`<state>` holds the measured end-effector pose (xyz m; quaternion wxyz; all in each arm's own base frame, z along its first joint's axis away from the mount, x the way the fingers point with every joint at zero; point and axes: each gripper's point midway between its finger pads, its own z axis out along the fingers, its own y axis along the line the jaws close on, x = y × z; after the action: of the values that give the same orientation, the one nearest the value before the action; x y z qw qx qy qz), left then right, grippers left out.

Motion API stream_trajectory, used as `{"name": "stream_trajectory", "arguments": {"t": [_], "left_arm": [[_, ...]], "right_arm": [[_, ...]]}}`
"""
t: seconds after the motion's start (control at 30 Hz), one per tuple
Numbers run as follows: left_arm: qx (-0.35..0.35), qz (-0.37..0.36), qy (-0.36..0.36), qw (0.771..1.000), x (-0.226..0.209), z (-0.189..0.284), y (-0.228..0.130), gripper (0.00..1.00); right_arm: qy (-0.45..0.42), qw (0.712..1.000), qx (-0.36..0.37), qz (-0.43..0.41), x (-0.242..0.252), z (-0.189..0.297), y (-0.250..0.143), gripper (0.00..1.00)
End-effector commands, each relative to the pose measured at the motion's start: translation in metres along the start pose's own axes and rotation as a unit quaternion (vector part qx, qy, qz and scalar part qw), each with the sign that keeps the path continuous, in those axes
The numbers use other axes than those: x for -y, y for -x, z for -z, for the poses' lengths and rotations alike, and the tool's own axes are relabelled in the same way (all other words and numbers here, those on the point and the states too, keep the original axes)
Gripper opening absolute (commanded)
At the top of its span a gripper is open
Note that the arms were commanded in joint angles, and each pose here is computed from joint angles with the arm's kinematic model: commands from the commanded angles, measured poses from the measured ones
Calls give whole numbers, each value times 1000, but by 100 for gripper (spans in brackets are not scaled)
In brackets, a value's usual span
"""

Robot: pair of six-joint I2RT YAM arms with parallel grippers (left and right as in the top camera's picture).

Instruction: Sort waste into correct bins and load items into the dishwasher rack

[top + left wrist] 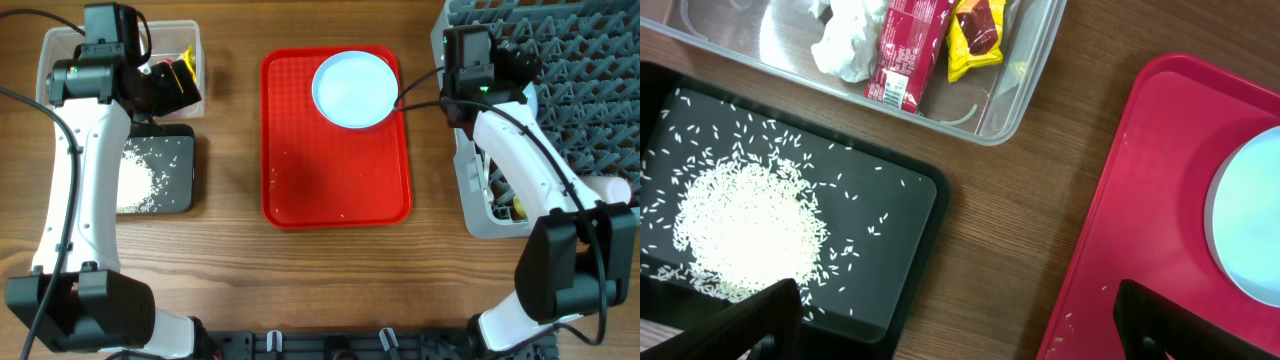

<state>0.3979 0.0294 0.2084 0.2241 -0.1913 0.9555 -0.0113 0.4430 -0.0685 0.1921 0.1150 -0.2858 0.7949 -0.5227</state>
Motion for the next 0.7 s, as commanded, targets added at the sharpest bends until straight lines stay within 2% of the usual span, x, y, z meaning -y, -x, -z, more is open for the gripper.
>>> {"name": "stream_trajectory", "arguments": {"t": [0.0, 0.17, 0.47, 0.63, 0.67], "left_arm": [[-5, 6, 0, 1000, -1, -4, -1, 100], [-5, 6, 1, 1000, -1, -4, -1, 100], [-5, 6, 1, 1000, -1, -4, -1, 100], [-5, 6, 1, 1000, -1, -4, -1, 100], [-5, 6, 1, 1000, -1, -4, -1, 100]], "right_arm": [[2, 1000, 4, 22, -15, 5, 10, 100], [-17, 999, 17, 29, -15, 24, 23, 100], [-60, 996, 62, -8, -11, 68, 54, 100], [-128, 983, 45, -126, 19, 90, 48, 100], [-147, 973, 37, -173, 32, 95, 41, 100]]}}
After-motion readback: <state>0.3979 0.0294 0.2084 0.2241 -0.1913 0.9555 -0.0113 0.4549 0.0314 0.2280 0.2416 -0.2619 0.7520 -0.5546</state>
